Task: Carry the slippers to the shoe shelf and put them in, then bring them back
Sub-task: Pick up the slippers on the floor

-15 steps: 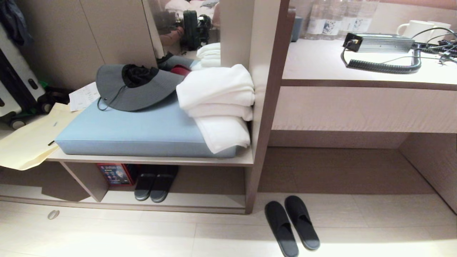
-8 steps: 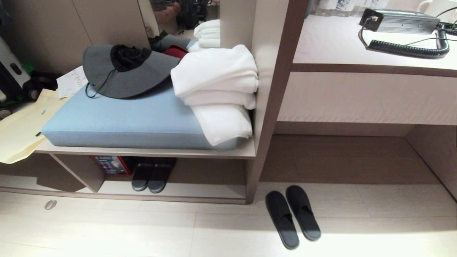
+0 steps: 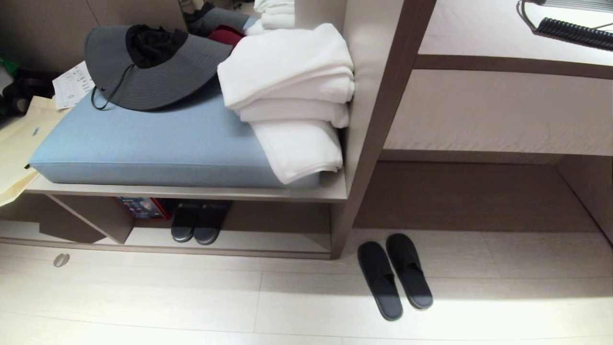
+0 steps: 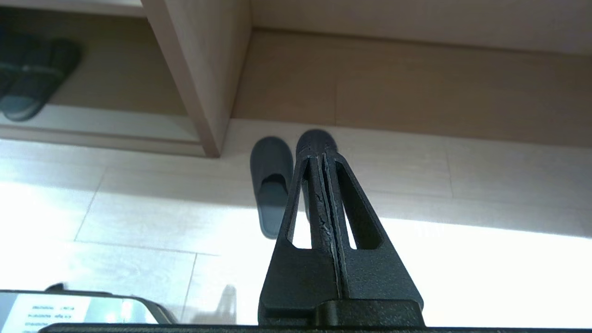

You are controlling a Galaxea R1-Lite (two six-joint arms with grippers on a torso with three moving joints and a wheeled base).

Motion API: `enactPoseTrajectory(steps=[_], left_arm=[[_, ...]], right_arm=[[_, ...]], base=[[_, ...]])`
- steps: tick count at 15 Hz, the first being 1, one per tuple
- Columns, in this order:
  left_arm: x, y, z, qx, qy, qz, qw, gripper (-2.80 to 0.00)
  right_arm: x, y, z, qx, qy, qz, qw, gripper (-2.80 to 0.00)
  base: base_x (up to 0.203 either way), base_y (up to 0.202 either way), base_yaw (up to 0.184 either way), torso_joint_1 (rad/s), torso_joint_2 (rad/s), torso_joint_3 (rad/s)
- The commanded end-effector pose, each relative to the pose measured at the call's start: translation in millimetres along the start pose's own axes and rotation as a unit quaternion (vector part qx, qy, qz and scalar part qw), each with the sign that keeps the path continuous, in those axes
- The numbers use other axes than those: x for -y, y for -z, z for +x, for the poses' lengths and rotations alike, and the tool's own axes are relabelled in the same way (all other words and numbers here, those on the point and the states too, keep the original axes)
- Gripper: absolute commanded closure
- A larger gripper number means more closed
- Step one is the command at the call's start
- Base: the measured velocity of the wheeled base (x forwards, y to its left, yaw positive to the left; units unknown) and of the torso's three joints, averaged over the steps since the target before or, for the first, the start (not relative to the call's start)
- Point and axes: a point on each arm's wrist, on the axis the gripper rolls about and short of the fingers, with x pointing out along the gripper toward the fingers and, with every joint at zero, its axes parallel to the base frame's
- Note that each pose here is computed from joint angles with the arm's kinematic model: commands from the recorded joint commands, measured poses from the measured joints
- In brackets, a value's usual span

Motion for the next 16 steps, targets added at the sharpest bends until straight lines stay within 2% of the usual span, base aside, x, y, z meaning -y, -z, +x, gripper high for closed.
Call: enactPoseTrajectory(steps=[1, 16], left_arm=[[0.0, 0.4, 0.1, 0.000, 0.000, 0.000, 1.0000, 0.00], [0.0, 0.1, 0.0, 0.000, 0.000, 0.000, 1.0000, 0.00]], right_arm=[[0.0, 0.0, 0.0, 0.000, 0.000, 0.000, 1.000, 0.00], [0.0, 0.0, 0.0, 0.000, 0.000, 0.000, 1.000, 0.00]], base=[[0.000, 0.000, 0.000, 0.006, 0.00, -0.197], [0.000, 0.000, 0.000, 0.001, 0.00, -0.196]])
